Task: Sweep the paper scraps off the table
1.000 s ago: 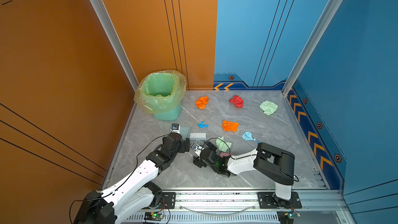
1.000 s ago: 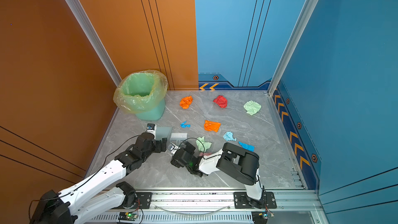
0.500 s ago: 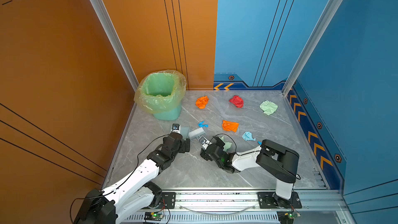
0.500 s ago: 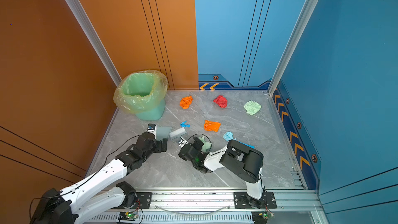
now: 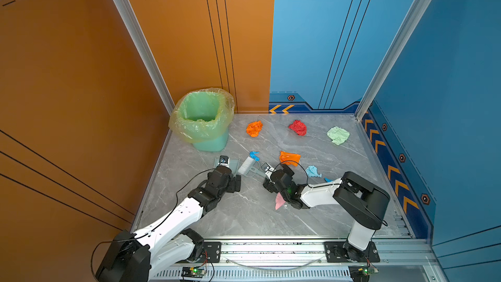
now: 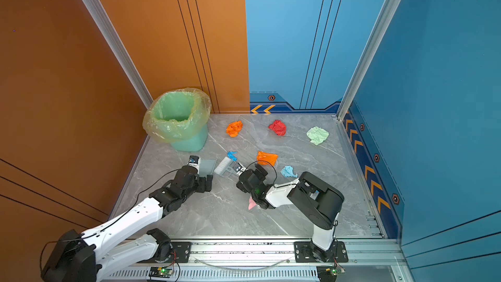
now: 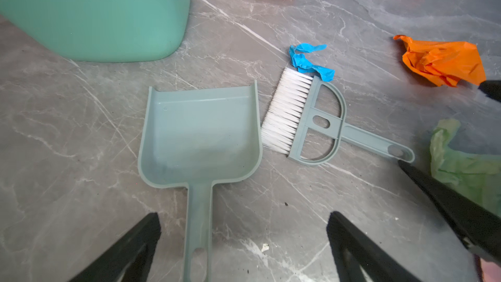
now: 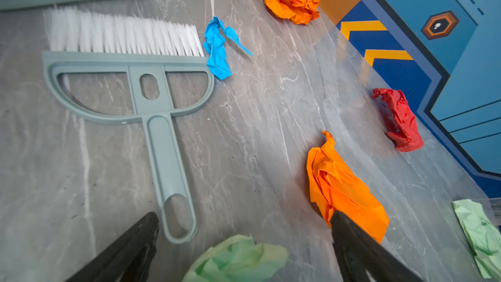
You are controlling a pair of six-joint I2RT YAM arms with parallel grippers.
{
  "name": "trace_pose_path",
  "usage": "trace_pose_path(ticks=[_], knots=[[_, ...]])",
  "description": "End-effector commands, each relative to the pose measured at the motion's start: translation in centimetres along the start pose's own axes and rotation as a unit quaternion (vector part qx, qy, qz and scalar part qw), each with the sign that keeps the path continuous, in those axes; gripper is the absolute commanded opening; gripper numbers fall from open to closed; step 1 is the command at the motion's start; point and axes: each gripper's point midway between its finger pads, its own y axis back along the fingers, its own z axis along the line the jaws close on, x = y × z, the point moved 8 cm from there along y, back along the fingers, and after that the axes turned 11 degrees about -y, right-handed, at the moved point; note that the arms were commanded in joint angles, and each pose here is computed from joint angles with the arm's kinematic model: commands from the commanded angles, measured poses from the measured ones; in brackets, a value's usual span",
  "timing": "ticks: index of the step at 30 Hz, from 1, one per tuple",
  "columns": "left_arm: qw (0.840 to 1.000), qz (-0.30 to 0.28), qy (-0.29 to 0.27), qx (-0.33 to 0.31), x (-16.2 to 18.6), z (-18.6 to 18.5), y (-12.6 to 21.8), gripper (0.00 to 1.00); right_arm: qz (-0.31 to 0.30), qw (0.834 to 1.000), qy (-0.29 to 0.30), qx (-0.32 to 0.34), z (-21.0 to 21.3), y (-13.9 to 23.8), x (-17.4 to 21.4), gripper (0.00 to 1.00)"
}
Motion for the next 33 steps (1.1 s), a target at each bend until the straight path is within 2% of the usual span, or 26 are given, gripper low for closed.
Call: trace_pose_path(ticks=[1,5,12,17,21,27,33], knots=[[0.999,-0.02,-0.03,0.024,-2.6,-0.6,0.0,0.98,0.018,0.996,-0.017,-0.089,-0.8,1.3,-1.2,1.0],[0.997,-0.008,-0.071,0.034,-4.9,-1.2,-0.4,0.98,0.039,0.984,-0.066,-0.16,-2.8,2.5,-3.1,1.0],[0.991,0.02,-0.118,0.067,-8.1,-2.7,-1.9,0.98,0.008,0.978,-0.108,-0.178,-5.4,5.5,-5.8,1.0],[0.982,0.035,-0.161,0.094,-9.4,-3.7,-2.5,0.98,0.008,0.974,-0.141,-0.178,-7.7,6.3,-6.0,1.0],[0.976,0.053,-0.19,0.092,-9.6,-3.8,-2.9,0.98,0.029,0.973,-0.148,-0.177,-8.0,6.2,-5.4,1.0],[0.963,0.068,-0.226,0.127,-8.5,-4.6,-3.7,0.98,0.032,0.971,-0.165,-0.17,-7.8,5.6,-4.6,1.0],[0.957,0.097,-0.254,0.1,-8.4,-4.8,-4.8,0.98,0.048,0.974,-0.162,-0.15,-7.5,4.8,-3.8,1.0]])
